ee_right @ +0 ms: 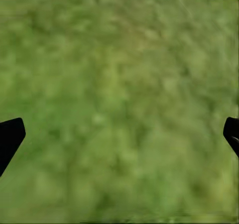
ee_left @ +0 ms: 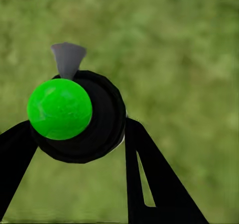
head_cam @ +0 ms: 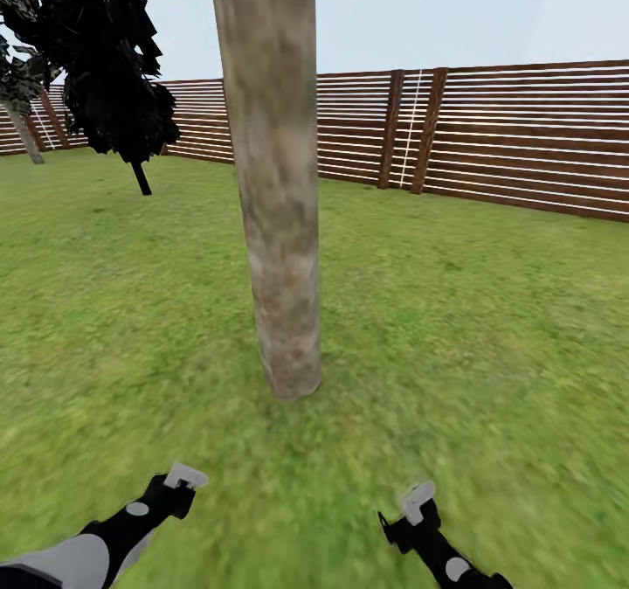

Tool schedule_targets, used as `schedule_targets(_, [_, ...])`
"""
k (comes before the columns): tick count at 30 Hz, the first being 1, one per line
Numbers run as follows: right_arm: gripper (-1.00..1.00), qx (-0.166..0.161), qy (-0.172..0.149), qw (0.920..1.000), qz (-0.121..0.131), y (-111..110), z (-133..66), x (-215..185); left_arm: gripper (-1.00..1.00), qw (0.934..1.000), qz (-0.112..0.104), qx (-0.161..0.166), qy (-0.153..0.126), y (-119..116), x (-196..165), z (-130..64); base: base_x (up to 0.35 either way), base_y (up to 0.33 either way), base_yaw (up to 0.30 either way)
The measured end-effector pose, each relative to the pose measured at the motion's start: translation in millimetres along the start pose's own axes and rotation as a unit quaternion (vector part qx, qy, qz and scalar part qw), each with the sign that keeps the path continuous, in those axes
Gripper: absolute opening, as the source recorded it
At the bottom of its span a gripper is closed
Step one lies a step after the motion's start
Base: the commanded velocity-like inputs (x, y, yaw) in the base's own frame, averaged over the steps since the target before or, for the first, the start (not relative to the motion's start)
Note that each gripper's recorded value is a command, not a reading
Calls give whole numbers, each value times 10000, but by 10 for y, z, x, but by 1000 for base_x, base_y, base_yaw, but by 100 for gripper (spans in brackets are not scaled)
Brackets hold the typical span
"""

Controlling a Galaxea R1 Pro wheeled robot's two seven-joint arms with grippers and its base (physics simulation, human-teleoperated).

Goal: In the garden, pick up the pesticide atomizer on the floor and spray pesticide onto both trees until each tree trunk is fully covered.

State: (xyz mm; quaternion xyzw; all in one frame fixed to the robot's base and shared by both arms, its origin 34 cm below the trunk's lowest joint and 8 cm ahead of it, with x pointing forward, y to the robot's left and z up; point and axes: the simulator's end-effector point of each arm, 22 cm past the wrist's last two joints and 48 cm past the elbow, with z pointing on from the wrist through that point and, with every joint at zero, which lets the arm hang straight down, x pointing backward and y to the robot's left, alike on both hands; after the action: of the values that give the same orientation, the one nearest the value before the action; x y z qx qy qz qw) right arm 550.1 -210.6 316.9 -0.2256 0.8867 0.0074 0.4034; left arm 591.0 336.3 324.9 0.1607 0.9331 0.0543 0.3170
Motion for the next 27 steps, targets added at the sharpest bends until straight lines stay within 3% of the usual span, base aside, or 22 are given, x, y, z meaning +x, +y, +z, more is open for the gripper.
schedule_targets(3, [100, 506, -153, 9980, 345, -209, -106, 105, -100, 9999, -60, -132, 21, -87, 18, 7, 0, 0, 0])
schedule_targets(4, [100, 812, -199, 9956, 433, -374, -157, 146, -100, 9998, -98, -156, 21, -98, 17, 8, 0, 0, 0])
schedule_targets(7, [100, 1317, -164, 9894, 582, -640, -260, 272, -100, 9994, -238, -259, 10, -75, 2, 10, 0, 0, 0])
schedule_targets(10, [100, 1433, -144, 9873, 674, -647, -344, 397, -100, 9986, -444, -265, 84, -194, 10, 21, 0, 0, 0])
schedule_targets(12, [100, 1447, -132, 9869, 700, -640, -355, 419, -100, 9982, -484, -208, 284, -307, 249, -14, 0, 0, 0])
schedule_targets(14, [100, 1682, -80, 9795, 1110, -710, -385, 476, -100, 9973, -473, -133, 547, -452, 681, -110, 0, 0, 0])
schedule_targets(16, [100, 1905, -39, 9703, 1492, -794, -419, 533, -100, 9975, -457, -90, 541, -503, 677, -111, 108, -10, 0])
schedule_targets(18, [100, 2018, -23, 9647, 1691, -843, -442, 566, -100, 9979, -472, -43, 430, -569, 553, -88, 246, -92, 0])
schedule_targets(21, [100, 2041, -19, 9634, 1740, -850, -446, 573, -100, 9984, -507, -13, 255, -611, 312, -47, 279, -133, 0])
schedule_targets(27, [100, 2056, -13, 9629, 1749, -855, -449, 580, -100, 9978, -543, 87, 361, -703, -53, -3, 248, -181, -43])
